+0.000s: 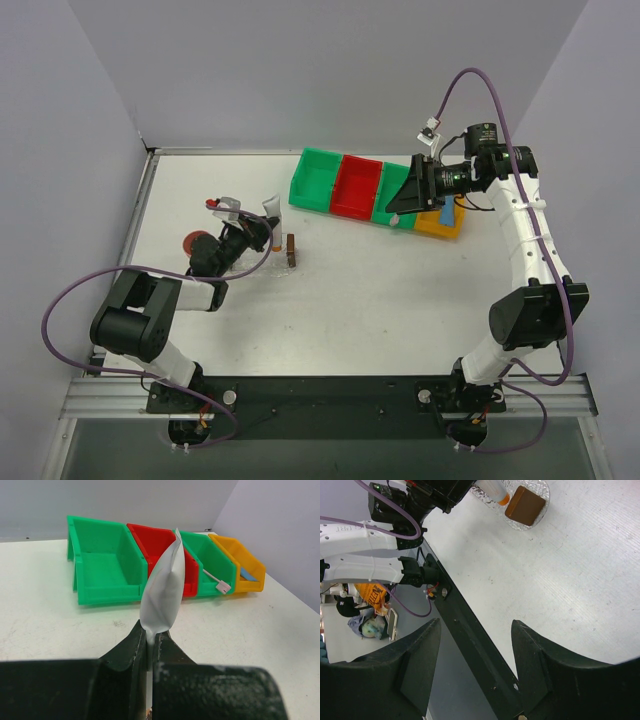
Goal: Prepare toiletry sets of a toothbrush and toothpaste on the tray
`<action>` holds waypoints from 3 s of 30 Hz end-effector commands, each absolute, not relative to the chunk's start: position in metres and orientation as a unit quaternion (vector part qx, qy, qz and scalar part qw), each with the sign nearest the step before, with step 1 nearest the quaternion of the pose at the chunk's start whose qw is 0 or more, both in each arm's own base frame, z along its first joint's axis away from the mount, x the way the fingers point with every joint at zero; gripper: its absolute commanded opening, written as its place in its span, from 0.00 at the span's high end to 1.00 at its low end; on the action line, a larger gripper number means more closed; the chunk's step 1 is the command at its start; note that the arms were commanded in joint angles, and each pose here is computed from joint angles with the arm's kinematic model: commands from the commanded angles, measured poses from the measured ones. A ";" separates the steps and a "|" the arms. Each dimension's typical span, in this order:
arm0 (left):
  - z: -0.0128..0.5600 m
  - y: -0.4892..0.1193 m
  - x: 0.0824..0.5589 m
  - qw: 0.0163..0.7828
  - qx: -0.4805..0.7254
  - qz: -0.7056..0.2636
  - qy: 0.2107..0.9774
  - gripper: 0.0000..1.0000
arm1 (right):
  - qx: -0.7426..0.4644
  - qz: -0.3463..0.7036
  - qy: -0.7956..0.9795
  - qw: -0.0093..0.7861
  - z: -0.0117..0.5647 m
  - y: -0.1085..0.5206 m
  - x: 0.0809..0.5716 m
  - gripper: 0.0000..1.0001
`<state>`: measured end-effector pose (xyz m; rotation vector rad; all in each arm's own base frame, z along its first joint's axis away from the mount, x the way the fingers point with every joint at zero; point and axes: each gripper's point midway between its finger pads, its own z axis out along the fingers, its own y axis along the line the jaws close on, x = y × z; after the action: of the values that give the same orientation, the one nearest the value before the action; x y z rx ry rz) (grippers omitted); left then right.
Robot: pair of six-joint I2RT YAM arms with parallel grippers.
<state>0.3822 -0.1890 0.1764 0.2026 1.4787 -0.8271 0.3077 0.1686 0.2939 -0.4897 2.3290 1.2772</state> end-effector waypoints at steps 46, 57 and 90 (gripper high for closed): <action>0.275 -0.198 0.362 0.700 0.166 -0.446 0.532 1.00 | -0.284 0.421 0.822 0.257 0.324 0.192 0.316 0.46; 0.319 -0.223 0.311 0.638 0.259 -0.538 0.487 1.00 | -0.480 0.300 0.767 0.301 0.317 0.246 0.323 0.44; 0.378 -0.230 0.266 0.608 0.211 -0.644 0.413 1.00 | -0.508 0.392 0.687 0.341 0.290 0.359 0.290 0.45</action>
<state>0.3067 -0.2447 0.2937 0.3036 1.4018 -1.5757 0.2967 0.3477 0.2689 -1.3231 1.8773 0.9726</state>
